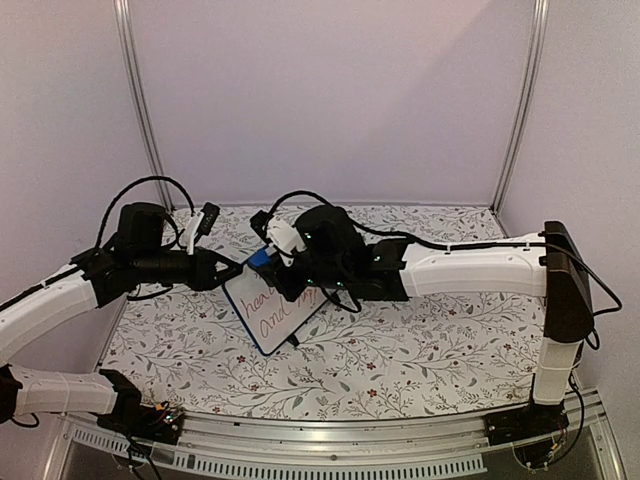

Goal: Erase the whiteboard
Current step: Erase the center of the board.

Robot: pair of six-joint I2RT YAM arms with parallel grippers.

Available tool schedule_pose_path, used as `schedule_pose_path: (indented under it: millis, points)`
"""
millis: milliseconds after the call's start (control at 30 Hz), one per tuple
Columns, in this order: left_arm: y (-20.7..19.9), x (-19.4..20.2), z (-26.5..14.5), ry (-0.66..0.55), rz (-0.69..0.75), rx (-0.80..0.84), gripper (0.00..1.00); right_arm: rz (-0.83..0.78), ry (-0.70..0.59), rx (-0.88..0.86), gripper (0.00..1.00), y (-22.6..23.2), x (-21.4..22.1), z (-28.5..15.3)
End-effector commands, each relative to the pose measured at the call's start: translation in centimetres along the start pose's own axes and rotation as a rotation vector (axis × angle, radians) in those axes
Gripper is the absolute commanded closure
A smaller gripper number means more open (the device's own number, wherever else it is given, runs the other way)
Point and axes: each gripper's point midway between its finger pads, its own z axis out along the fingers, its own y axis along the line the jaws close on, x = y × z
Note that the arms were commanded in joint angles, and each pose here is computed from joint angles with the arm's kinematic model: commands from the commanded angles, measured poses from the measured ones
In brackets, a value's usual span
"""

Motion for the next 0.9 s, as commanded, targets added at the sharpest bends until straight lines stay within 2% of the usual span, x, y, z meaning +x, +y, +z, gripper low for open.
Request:
schedule_pose_path:
  millis: [0, 500, 867]
  points:
    - [-0.3, 0.2, 0.3, 0.004, 0.008, 0.015, 0.75, 0.001, -0.009, -0.021, 0.82, 0.4, -0.2, 0.5]
    - [-0.2, 0.4, 0.4, 0.008, 0.005, 0.013, 0.92, 0.013, -0.014, -0.057, 0.82, 1.0, 0.3, 0.6]
    - [0.0, 0.5, 0.4, 0.013, 0.003, 0.007, 0.96, 0.036, 0.005, -0.085, 0.82, 1.4, 2.2, 1.0]
